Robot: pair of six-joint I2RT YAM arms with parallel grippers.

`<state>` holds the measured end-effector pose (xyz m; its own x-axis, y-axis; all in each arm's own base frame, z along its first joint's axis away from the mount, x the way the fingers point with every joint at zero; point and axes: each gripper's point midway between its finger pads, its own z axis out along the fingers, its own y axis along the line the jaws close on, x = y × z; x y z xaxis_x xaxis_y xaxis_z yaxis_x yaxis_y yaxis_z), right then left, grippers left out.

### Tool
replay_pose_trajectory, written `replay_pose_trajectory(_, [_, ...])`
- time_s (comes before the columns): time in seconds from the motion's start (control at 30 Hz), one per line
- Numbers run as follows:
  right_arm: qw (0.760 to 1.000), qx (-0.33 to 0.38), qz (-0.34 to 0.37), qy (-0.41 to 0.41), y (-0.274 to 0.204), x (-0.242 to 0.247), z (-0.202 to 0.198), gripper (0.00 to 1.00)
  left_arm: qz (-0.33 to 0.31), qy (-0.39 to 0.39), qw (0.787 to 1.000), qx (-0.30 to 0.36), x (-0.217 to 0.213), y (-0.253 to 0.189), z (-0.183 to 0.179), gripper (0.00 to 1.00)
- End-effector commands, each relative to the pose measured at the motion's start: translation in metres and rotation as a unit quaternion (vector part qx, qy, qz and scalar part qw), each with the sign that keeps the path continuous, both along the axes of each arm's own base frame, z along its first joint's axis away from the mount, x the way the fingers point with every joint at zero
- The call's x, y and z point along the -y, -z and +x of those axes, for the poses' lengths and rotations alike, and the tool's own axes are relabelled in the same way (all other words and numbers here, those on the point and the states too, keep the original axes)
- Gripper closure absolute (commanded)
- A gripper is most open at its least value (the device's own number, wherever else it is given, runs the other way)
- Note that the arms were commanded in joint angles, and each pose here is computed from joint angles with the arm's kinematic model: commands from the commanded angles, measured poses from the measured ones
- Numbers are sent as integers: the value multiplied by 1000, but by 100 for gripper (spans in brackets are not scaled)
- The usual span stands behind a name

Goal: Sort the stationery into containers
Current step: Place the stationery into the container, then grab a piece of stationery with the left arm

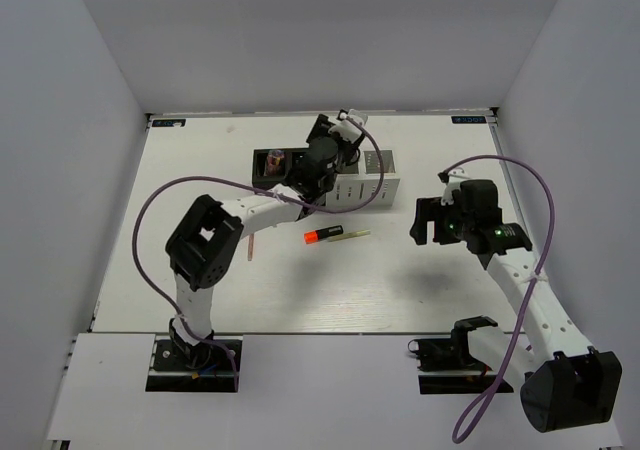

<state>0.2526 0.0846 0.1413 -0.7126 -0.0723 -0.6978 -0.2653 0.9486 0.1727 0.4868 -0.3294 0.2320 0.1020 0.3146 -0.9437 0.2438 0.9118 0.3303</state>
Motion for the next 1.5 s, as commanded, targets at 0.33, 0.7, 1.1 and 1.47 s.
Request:
replay_pose_trajectory(0.33, [984,38,26,-171,3,-34,-16,29,-88,111,989,30,9,-140,-105,61])
replay_pose_trajectory(0.7, [830,142,88,-532,4,-89,-77,78,-111,-87,924,-356,-200,30,-213,25])
replay_pose_trajectory(1.1, [822,166,65,-541,-2,-94,-52,54,-166,-139,897,-386,-251,95,-247,10])
replay_pose_trajectory(1.47, [818,160,37,-551,19,-90,-52,56,-168,-139,899,-379,-253,96,-251,9])
